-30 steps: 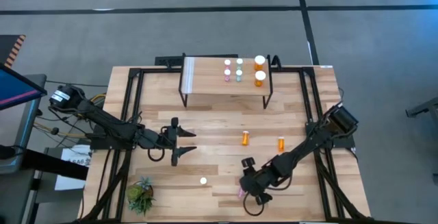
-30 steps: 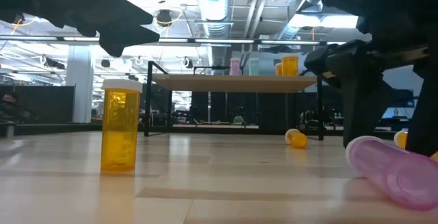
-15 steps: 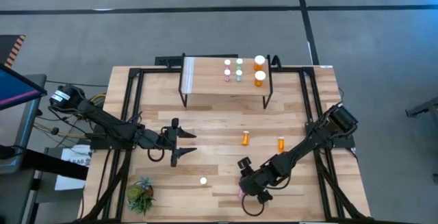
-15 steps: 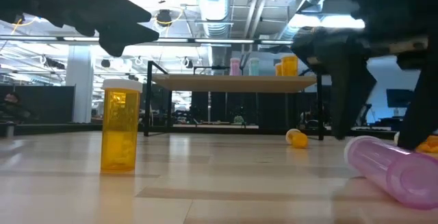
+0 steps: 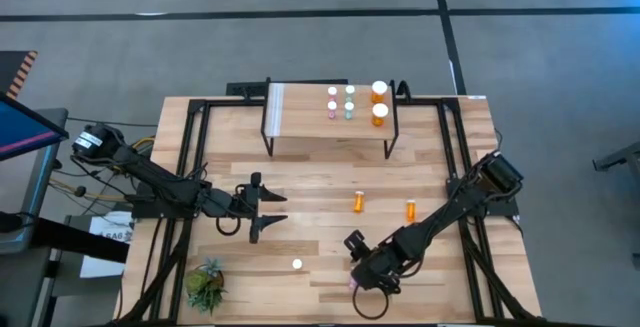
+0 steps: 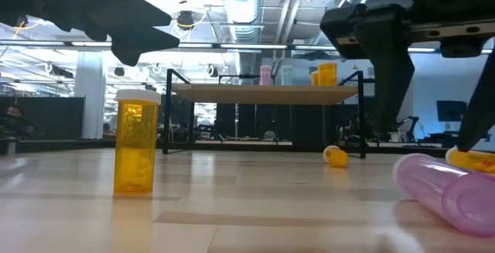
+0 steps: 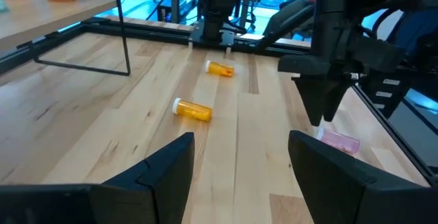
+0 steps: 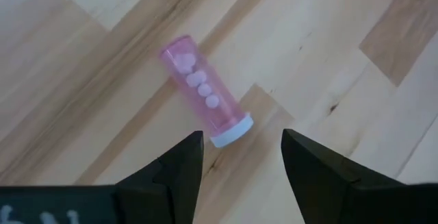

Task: Pick and place medicine bottles onto shelf by color
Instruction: Put the small pink pill bottle on the shelf aligned with the other small pink pill bottles

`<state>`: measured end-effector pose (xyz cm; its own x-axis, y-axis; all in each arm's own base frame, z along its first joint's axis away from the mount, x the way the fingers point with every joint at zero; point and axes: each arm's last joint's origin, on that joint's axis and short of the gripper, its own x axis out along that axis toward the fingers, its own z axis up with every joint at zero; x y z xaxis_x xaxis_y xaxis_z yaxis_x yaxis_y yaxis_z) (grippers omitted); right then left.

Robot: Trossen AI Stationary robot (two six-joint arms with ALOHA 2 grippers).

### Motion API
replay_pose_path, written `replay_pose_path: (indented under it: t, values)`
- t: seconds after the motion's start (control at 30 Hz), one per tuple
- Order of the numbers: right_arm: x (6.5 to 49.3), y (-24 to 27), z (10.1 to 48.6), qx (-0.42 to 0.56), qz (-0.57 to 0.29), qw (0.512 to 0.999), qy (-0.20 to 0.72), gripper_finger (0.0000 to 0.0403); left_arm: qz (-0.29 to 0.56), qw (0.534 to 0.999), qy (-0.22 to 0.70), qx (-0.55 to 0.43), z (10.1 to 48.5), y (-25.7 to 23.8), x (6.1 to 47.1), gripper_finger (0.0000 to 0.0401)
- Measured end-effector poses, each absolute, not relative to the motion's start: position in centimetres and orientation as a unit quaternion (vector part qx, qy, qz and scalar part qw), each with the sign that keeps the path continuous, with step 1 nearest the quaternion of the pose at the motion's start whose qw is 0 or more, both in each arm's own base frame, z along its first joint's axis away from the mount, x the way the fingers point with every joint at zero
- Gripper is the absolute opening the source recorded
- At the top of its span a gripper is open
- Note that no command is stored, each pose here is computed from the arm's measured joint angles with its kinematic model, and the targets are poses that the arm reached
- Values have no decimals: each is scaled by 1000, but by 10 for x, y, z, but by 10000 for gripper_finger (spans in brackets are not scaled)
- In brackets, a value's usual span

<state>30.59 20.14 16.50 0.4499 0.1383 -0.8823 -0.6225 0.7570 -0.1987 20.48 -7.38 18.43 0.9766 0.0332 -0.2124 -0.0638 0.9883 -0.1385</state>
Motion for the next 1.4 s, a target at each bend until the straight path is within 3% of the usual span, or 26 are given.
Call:
replay_pose_path:
  t: [0.2, 0.47, 0.63, 0.8, 1.1, 1.23, 1.4]
  values:
    - [304, 204, 165, -225, 213, 822, 479, 221, 10, 992, 97, -81, 186, -75, 205, 224]
    - [288, 195, 196, -79, 104, 851, 508, 213, -21, 995, 92, -30, 220, -106, 217, 203]
    - [283, 195, 208, 24, 42, 864, 500, 195, -29, 991, 128, -3, 220, -123, 234, 195]
    - [286, 197, 203, 186, -51, 845, 498, 179, -47, 984, 168, 13, 211, -133, 255, 203]
    - [289, 200, 194, 392, -159, 761, 492, 166, -53, 979, 196, 25, 214, -139, 269, 218]
    - [290, 212, 198, 450, -158, 753, 454, 166, -52, 979, 197, 28, 214, -139, 269, 219]
    - [294, 233, 172, 479, -157, 731, 460, 164, -52, 977, 203, 31, 213, -139, 268, 219]
